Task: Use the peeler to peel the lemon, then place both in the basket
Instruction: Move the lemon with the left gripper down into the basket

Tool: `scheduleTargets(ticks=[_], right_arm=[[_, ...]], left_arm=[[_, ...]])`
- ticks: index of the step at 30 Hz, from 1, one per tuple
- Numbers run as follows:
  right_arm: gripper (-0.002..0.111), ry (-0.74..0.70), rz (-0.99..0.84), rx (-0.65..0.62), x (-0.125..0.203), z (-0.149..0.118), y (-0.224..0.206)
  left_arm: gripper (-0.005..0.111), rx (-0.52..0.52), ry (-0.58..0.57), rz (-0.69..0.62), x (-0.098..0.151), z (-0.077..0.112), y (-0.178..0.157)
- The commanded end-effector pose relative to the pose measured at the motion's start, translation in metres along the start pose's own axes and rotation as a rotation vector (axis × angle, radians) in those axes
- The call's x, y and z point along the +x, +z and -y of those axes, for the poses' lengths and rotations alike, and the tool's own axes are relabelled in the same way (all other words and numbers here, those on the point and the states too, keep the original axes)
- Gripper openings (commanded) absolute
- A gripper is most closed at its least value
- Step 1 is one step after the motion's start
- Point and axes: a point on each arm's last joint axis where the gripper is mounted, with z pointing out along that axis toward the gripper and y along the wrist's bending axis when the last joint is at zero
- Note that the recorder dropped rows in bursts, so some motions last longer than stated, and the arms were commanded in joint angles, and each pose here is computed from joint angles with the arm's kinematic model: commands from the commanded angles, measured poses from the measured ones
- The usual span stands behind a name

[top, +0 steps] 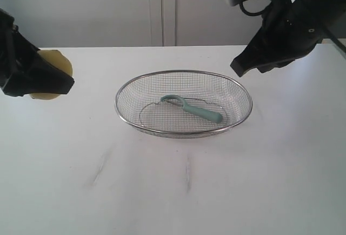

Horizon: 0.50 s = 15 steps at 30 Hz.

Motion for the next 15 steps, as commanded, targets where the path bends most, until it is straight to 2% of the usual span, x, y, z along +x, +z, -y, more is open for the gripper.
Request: scheduleTargets(ticks=[1, 6, 15], right_arm=[[0.0, 0.013, 0.015, 0.001, 0.0, 0.001, -0.002], [0.0, 0.013, 0.015, 0.001, 0.0, 0.001, -0.002], [0.0, 0.013, 0.028, 0.003, -0.001, 0.001, -0.002]], left_arm=[[0.0, -0.006, -0.047, 0.075, -0.001, 0.002, 0.003], [0.0, -0.045, -0.067, 0.088, 0.005, -0.003, 0.011], [0.0, -0.011, -0.117, 0.052, 0.011, -0.008, 0.029]])
